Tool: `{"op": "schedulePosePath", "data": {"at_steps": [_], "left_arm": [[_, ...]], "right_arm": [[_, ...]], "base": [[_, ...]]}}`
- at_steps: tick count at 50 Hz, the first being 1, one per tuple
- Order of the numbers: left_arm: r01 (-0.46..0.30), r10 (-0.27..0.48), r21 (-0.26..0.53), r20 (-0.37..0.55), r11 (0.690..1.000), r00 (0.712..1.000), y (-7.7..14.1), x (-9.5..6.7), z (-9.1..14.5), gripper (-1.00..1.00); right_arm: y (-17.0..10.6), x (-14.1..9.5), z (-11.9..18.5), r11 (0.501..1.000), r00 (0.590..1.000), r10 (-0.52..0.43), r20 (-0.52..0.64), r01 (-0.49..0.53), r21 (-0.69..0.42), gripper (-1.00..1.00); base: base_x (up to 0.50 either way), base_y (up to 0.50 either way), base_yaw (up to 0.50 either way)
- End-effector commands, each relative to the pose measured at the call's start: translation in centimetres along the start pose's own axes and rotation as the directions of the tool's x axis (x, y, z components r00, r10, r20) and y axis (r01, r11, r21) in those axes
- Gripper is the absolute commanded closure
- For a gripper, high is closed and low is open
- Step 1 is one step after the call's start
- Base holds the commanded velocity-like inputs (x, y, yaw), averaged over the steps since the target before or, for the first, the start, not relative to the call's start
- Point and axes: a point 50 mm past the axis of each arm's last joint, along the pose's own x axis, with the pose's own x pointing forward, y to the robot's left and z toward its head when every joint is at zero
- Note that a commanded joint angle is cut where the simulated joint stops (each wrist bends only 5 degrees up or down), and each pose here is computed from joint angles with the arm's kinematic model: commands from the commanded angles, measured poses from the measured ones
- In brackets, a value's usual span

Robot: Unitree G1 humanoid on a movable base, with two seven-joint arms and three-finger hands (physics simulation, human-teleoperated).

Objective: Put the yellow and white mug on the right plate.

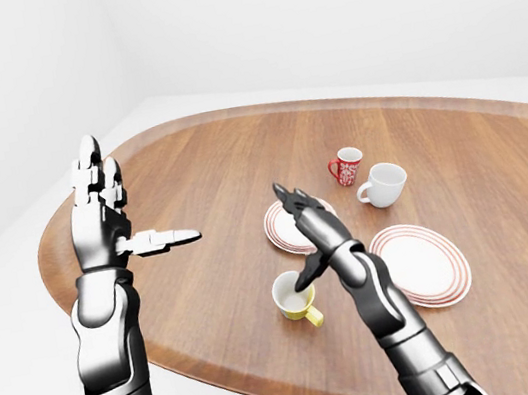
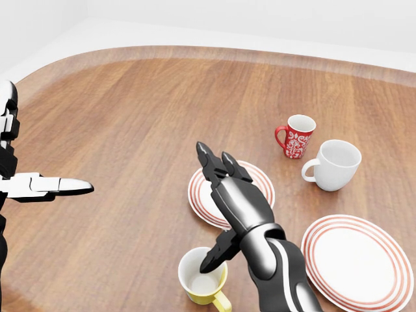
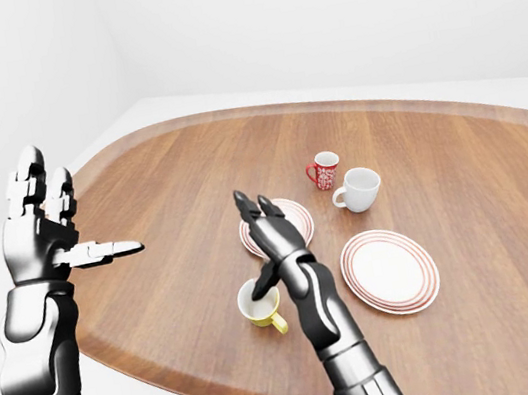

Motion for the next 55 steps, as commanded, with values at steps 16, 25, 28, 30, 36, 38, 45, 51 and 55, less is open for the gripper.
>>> {"op": "schedulePosePath", "data": {"at_steps": [16,25,28,30,36,38,45,51,55], "left_arm": [[0.002,-0.001,0.002,-0.013,1.0,1.0,0.0,0.0,-0.3,-1.0],[0.002,-0.002,0.003,-0.01,1.0,1.0,-0.1,0.0,-0.2,-1.0],[0.002,-0.002,0.003,-0.01,1.0,1.0,-0.1,-0.1,-0.2,-1.0],[0.003,-0.003,0.004,-0.014,1.0,1.0,-0.1,-0.1,-0.3,-1.0],[0.004,-0.004,0.005,-0.011,1.0,1.0,-0.1,-0.1,-0.3,-1.0],[0.004,-0.004,0.005,-0.014,1.0,1.0,-0.1,-0.1,-0.3,-1.0],[0.005,-0.005,0.005,-0.012,1.0,1.0,-0.1,-0.1,-0.3,-1.0],[0.004,-0.004,0.005,-0.011,1.0,1.0,-0.1,-0.1,-0.2,-1.0],[0.005,-0.005,0.004,-0.015,1.0,1.0,-0.2,-0.1,-0.4,-1.0]], "right_arm": [[1.6,-1.1,-0.7,1.0,0.999,0.022,-0.031,-0.021,0.022,-1.0],[2.5,-1.5,-1.4,0.999,0.998,0.034,-0.059,-0.032,0.035,-1.0],[2.7,-1.5,-1.7,0.999,0.997,0.036,-0.068,-0.034,0.04,-1.0],[2.7,-1.5,-1.7,0.999,0.997,0.037,-0.069,-0.034,0.041,-1.0],[3.2,-1.4,-2.4,0.998,0.994,0.044,-0.098,-0.039,0.054,-1.0],[3.3,-1.4,-2.6,0.998,0.994,0.046,-0.104,-0.04,0.055,-1.0],[3.8,-1.1,-3.4,0.997,0.989,0.055,-0.138,-0.047,0.063,-1.0],[4.0,-1.1,-3.6,0.997,0.987,0.059,-0.147,-0.05,0.065,-1.0],[4.1,-1.2,-3.6,0.997,0.987,0.064,-0.145,-0.055,0.063,-1.0]], "base": [[0.0,0.0,0.0],[0.0,0.0,0.0],[0.0,0.0,0.0],[0.0,0.0,0.0],[0.0,0.0,0.0],[0.0,0.0,0.0],[0.0,0.0,0.0],[0.0,0.0,0.0],[0.0,0.0,0.0]]}}
